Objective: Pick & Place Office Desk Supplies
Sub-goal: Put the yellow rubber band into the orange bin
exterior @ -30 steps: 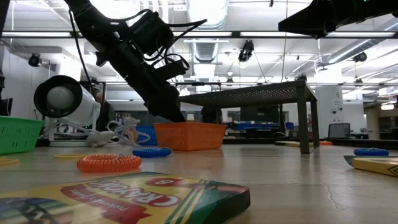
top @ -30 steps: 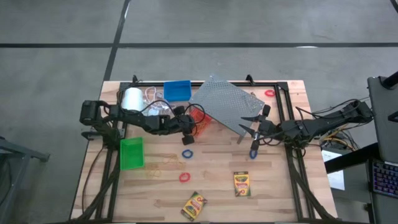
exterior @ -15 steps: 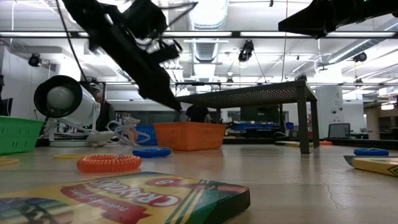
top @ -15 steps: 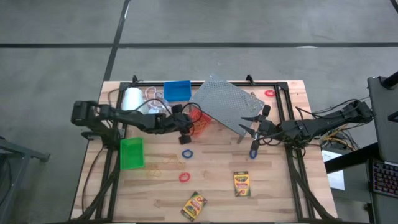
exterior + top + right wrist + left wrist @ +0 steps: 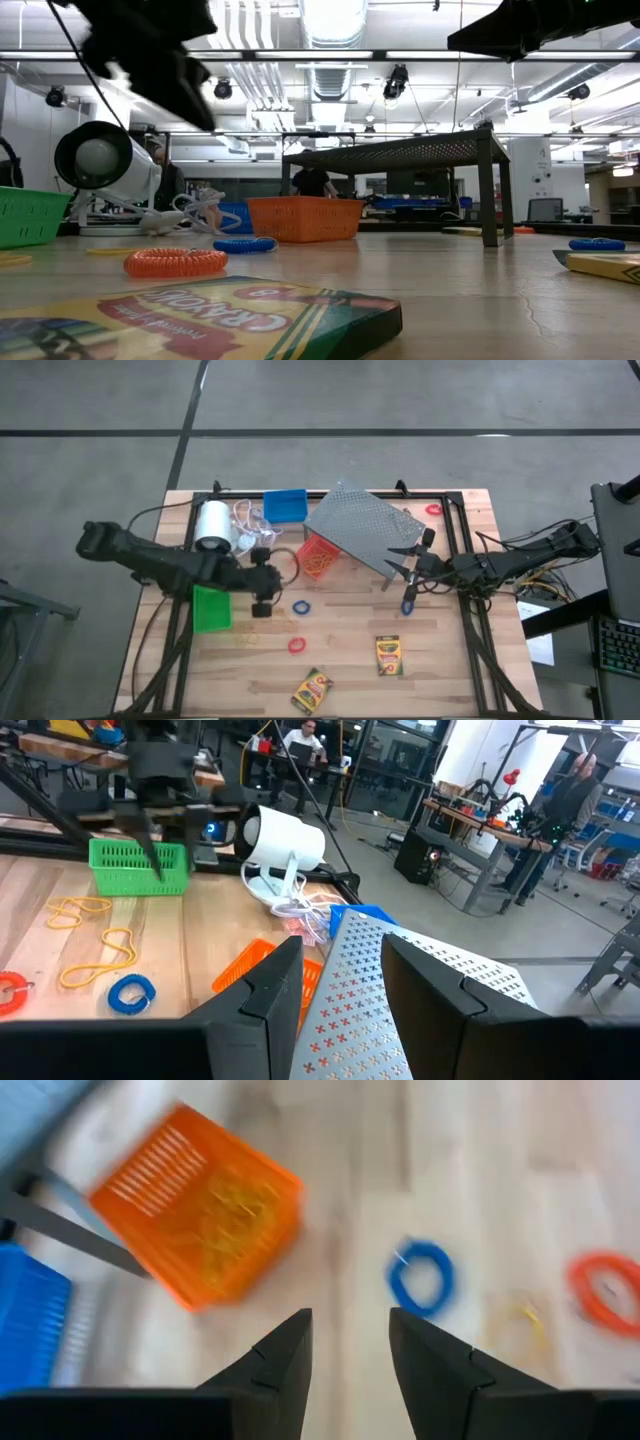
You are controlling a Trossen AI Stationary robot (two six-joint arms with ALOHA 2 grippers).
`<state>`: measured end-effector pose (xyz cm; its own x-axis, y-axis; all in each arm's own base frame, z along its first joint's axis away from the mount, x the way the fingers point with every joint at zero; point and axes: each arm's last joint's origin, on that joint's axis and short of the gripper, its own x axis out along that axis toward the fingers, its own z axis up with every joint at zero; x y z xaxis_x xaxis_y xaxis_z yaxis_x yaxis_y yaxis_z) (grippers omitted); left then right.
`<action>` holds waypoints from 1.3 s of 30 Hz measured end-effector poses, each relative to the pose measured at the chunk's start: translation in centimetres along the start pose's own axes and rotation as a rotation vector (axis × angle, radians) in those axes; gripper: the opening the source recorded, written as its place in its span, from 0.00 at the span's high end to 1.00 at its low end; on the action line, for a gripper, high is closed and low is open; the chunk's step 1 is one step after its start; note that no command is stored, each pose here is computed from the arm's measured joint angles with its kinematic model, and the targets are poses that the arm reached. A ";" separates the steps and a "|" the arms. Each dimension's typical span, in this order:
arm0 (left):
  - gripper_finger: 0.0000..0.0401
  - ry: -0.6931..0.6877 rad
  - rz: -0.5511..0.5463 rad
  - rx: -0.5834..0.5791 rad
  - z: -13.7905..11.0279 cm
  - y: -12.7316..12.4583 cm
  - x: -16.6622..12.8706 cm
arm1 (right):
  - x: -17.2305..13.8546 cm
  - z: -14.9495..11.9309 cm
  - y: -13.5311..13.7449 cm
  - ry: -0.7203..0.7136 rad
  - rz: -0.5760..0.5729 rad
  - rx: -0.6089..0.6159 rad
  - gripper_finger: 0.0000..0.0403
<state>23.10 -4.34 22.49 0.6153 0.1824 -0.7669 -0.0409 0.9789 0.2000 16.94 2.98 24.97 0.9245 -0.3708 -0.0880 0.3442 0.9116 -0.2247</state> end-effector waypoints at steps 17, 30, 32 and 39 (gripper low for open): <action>0.65 0.342 -0.061 -0.064 -2.5 -2.5 5.1 | 0.0 0.0 0.0 0.000 0.000 0.003 0.66; 0.65 0.379 -0.180 -0.119 -1.2 -2.4 7.0 | 0.0 0.0 0.0 0.000 0.000 0.002 0.66; 0.65 0.378 -0.189 -0.121 -1.3 -2.4 7.1 | 0.0 0.0 0.0 0.000 0.000 0.002 0.66; 0.66 0.364 -0.212 -0.110 -1.2 -2.4 7.1 | 0.0 0.0 0.0 0.000 0.000 0.002 0.66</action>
<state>26.67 -5.30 15.82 0.3026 -0.0227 -0.9529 -0.0395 0.9986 -0.0363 16.94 2.97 24.97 0.9244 -0.3710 -0.0880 0.3447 0.9118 -0.2232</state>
